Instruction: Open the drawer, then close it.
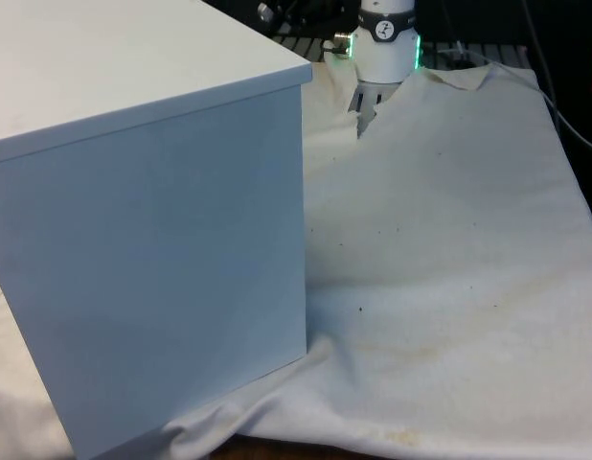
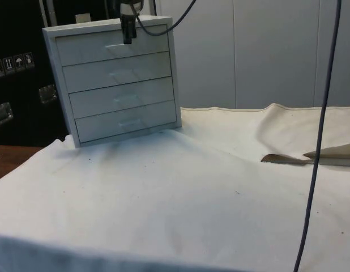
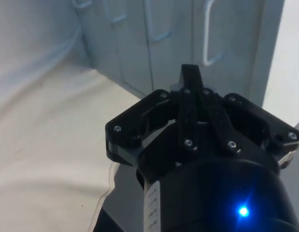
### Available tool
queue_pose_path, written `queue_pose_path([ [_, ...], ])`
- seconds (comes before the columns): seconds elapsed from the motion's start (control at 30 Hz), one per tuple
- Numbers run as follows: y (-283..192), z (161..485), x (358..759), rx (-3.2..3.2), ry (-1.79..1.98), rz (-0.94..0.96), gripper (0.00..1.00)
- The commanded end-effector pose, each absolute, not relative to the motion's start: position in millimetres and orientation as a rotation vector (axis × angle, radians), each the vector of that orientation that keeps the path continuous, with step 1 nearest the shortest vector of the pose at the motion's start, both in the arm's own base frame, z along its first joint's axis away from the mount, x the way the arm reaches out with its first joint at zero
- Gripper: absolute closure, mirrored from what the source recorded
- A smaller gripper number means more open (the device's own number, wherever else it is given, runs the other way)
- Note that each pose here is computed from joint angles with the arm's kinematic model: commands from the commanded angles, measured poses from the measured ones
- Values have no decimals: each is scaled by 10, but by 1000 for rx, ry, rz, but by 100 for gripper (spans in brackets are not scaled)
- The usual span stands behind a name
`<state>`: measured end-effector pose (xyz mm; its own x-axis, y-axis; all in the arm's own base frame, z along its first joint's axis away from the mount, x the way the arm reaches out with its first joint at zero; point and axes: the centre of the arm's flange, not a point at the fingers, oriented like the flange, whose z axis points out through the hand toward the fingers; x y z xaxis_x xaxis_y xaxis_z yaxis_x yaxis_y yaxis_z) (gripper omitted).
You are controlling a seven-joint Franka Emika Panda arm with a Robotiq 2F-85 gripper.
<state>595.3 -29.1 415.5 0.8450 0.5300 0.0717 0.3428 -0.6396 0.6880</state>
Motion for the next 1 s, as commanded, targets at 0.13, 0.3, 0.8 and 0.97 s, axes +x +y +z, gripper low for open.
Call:
queue_pose_path([
  [0.13, -189, 4163, 5798, 2354, 639, 341, 100],
  [0.3, -110, 4169, 5682, 2377, 646, 337, 100],
  [0.8, -32, 4176, 5548, 2402, 653, 329, 100],
  [0.97, -27, 4181, 5548, 2402, 654, 331, 91],
])
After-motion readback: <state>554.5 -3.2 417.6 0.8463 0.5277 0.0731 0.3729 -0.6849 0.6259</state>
